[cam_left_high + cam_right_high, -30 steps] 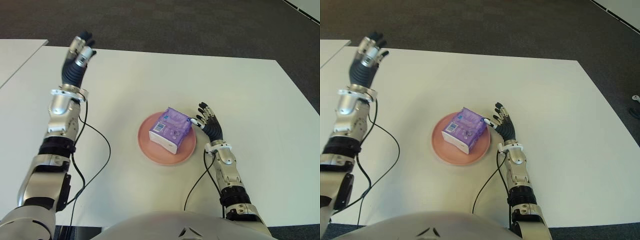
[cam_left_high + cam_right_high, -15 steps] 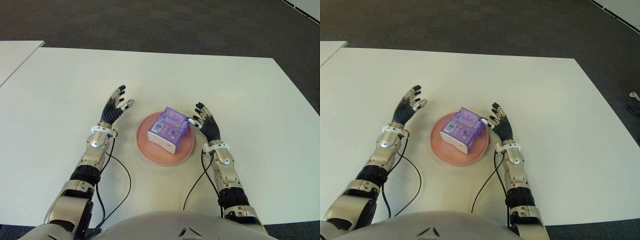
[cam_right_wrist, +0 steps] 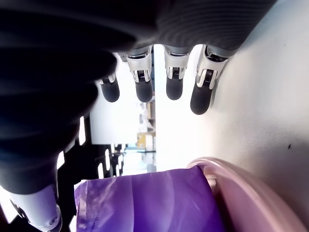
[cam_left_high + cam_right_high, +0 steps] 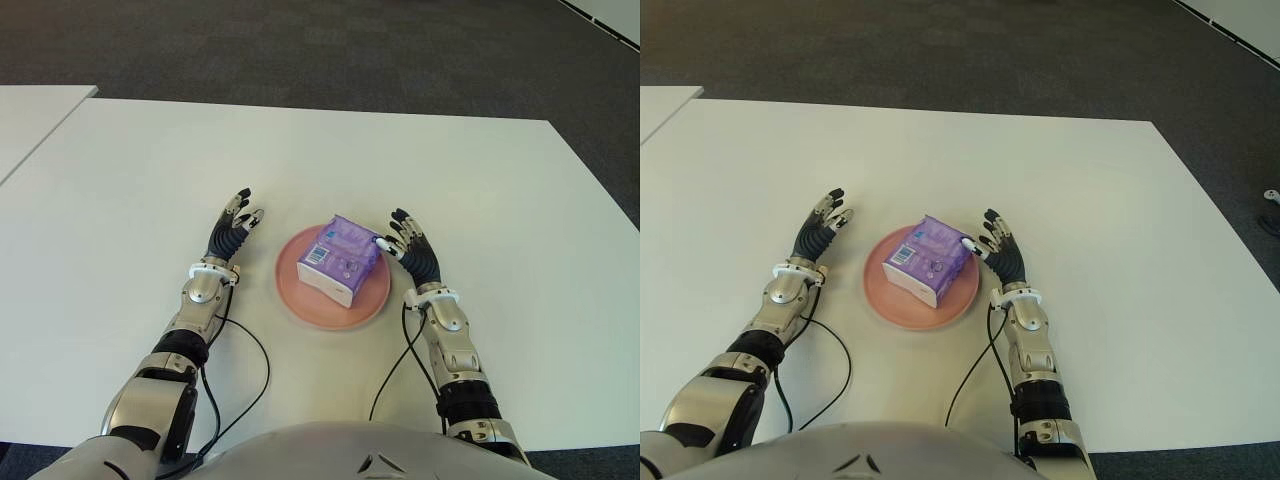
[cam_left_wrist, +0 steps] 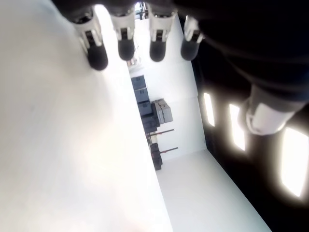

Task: Put the tissue paper into the plate.

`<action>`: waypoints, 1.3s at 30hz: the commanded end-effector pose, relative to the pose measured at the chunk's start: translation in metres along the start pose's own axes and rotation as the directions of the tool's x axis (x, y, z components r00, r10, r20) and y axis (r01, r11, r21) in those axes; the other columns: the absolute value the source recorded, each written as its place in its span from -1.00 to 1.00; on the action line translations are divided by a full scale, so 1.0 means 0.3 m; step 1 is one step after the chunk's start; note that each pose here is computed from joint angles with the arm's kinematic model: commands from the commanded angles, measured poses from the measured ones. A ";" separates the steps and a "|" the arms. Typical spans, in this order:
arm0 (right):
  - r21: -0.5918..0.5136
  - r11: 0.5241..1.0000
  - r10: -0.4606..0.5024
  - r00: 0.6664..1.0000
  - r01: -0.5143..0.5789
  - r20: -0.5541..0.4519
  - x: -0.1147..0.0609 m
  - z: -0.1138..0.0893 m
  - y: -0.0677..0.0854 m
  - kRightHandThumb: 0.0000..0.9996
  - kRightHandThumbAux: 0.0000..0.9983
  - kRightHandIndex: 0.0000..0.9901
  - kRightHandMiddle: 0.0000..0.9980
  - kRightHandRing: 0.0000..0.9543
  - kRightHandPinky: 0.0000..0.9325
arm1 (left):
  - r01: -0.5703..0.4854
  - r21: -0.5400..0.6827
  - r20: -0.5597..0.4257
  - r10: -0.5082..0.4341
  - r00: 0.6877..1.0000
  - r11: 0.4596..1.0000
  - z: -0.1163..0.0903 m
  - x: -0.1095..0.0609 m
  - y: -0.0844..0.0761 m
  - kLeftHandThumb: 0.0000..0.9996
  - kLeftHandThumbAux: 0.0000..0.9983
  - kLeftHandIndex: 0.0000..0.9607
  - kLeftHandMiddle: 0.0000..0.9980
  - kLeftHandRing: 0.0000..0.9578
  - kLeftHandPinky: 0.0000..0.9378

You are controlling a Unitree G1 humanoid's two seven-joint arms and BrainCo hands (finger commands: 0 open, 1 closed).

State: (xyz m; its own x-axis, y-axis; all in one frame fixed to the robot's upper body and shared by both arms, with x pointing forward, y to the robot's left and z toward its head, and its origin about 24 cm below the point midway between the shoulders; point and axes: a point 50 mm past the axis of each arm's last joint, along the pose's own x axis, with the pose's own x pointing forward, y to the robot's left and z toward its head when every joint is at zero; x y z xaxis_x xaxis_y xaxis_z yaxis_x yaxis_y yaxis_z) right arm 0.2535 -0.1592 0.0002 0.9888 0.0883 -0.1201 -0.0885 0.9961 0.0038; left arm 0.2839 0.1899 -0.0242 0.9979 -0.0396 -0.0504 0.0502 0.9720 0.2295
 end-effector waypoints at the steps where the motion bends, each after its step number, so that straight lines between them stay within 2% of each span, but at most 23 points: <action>1: 0.020 1.000 -0.016 0.983 0.020 -0.184 -0.052 -0.099 0.004 -1.00 0.38 -1.00 -1.00 -1.00 -1.00 | 0.071 -0.020 -0.136 -0.073 0.988 0.997 -0.101 -0.076 -0.083 -1.00 -0.15 -1.00 -1.00 -1.00 -1.00; 4: 0.020 1.000 -0.018 0.982 0.022 -0.190 -0.057 -0.094 0.007 -1.00 0.38 -1.00 -1.00 -1.00 -1.00 | 0.099 -0.023 -0.069 -0.101 0.993 0.995 -0.079 -0.089 -0.095 -1.00 -0.13 -1.00 -1.00 -1.00 -1.00; 7: 0.021 0.999 -0.020 0.981 0.025 -0.194 -0.061 -0.090 0.009 -0.99 0.39 -1.00 -1.00 -1.00 -1.00 | 0.111 -0.024 -0.054 -0.112 0.992 0.994 -0.072 -0.091 -0.096 -1.00 -0.10 -1.00 -1.00 -1.00 -1.00; 16: 0.024 0.999 -0.028 0.979 0.033 -0.201 -0.066 -0.090 0.008 -0.99 0.44 -1.00 -1.00 -1.00 -1.00 | 0.098 -0.028 -0.058 -0.099 0.993 0.995 -0.070 -0.093 -0.086 -1.00 -0.01 -1.00 -1.00 -1.00 -1.00; 26: 0.027 0.999 -0.026 0.979 0.032 -0.200 -0.064 -0.089 0.007 -1.00 0.45 -1.00 -1.00 -1.00 -1.00 | -0.033 -0.090 -0.170 0.018 0.985 0.995 -0.114 -0.078 -0.026 -1.00 -0.06 -1.00 -1.00 -1.00 -1.00; 32: 0.029 0.999 -0.025 0.980 0.031 -0.197 -0.065 -0.088 0.008 -1.00 0.46 -1.00 -1.00 -1.00 -1.00 | -0.074 -0.102 -0.170 0.056 0.984 0.992 -0.117 -0.079 -0.019 -1.00 -0.12 -1.00 -1.00 -1.00 -1.00; 39: 0.031 0.999 -0.031 0.981 0.037 -0.194 -0.062 -0.087 0.010 -1.00 0.46 -1.00 -1.00 -1.00 -1.00 | -0.074 -0.093 -0.150 0.060 0.987 0.993 -0.117 -0.089 -0.015 -1.00 -0.14 -1.00 -1.00 -1.00 -1.00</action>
State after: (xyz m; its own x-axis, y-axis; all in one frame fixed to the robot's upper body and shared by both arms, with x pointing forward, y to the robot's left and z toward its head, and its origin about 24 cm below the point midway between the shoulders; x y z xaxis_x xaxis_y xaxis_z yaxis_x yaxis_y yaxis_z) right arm 0.2484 -0.1562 0.0040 0.9847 0.0697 -0.1594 -0.0679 0.9975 0.0168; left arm 0.2864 0.1922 -0.0218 0.9997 0.0207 -0.0107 -0.0189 0.9886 0.1491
